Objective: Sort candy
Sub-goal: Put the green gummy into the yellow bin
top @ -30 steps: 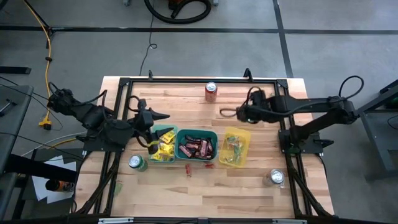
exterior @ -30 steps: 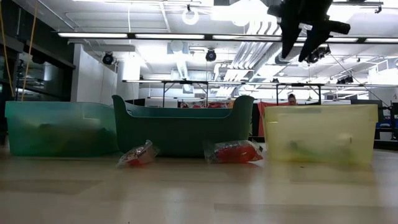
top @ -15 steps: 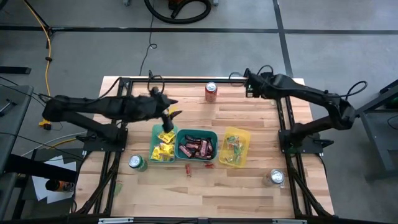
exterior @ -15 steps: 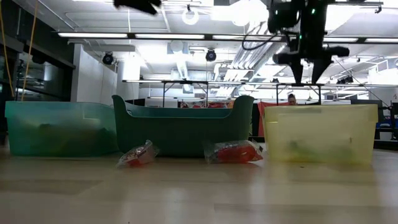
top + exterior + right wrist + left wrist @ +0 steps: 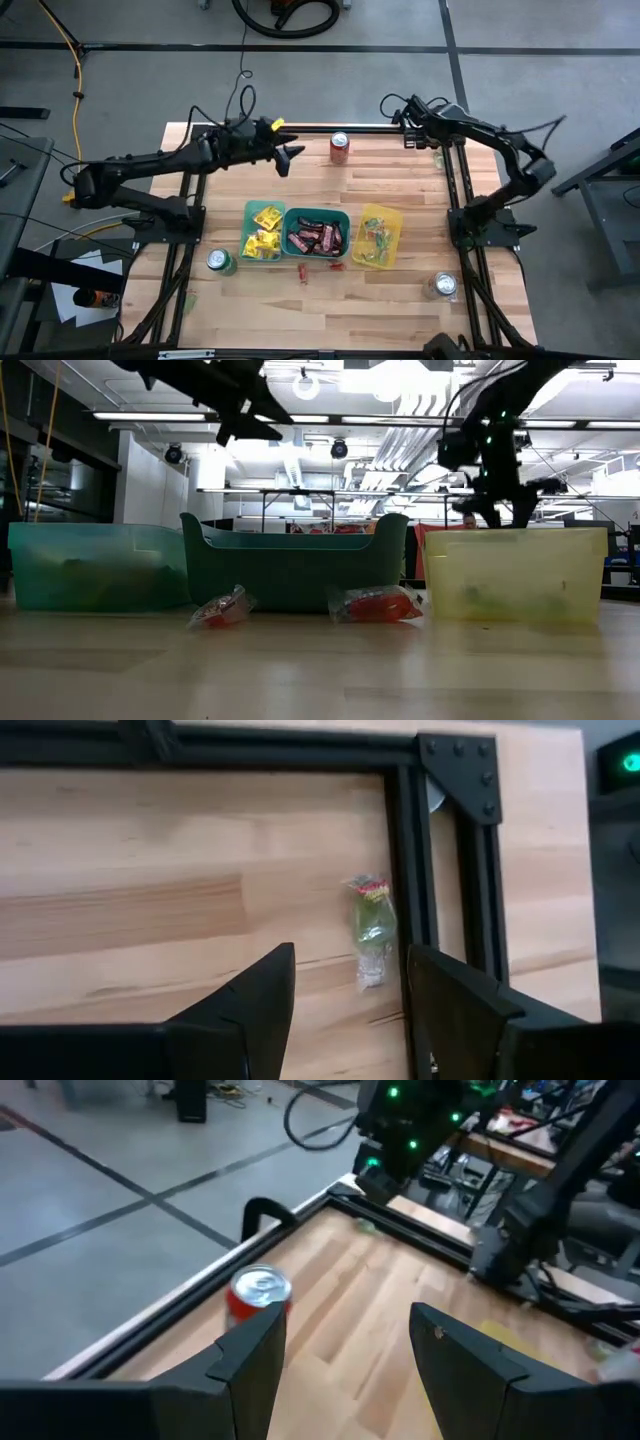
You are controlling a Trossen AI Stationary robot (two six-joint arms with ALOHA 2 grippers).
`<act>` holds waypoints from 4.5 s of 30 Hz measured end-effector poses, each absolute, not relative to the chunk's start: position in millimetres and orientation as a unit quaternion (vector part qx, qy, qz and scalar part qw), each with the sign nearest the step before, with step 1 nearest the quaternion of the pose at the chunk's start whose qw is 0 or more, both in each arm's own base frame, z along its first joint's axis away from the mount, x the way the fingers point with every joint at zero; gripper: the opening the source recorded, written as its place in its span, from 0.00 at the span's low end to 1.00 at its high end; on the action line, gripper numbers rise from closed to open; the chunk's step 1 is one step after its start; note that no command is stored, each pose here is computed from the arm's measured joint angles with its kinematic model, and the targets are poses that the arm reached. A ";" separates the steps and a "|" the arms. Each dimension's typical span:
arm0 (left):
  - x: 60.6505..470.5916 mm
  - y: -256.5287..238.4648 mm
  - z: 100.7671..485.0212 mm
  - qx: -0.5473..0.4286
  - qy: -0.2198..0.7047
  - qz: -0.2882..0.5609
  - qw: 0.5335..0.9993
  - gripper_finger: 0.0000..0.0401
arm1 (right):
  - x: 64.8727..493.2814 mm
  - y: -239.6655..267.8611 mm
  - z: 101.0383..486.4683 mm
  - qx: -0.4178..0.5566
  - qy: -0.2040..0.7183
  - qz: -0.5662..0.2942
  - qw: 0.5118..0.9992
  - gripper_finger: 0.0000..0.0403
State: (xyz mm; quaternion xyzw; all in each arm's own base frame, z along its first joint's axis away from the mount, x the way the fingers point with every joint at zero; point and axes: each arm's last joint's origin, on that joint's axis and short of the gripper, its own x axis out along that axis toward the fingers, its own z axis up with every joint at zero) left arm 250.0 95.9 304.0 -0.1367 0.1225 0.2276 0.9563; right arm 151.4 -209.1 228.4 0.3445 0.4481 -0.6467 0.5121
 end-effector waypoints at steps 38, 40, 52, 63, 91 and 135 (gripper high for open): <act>186.0 180.1 287.4 -0.124 0.210 0.222 0.944 0.50 | 132.3 -226.2 132.9 0.474 0.444 -0.690 0.319 0.47; 186.1 180.0 287.5 -0.125 0.209 0.222 0.944 0.50 | 134.7 -225.5 132.8 0.477 0.454 -0.675 0.332 0.47; 186.5 180.7 288.7 -0.137 0.200 0.230 0.943 0.50 | 178.8 -248.8 184.4 0.460 0.427 -0.642 0.439 0.47; 186.6 180.4 288.4 -0.149 0.198 0.233 0.940 0.50 | 148.7 -284.3 179.7 0.434 0.394 -0.707 0.394 0.40; 185.6 179.4 285.8 -0.148 0.213 0.230 0.938 0.50 | 162.8 -270.4 120.1 0.324 0.575 -0.679 0.322 0.02; 184.6 178.3 283.3 -0.129 0.232 0.222 0.938 0.50 | 213.5 -187.6 181.1 0.468 0.396 -0.578 0.539 0.34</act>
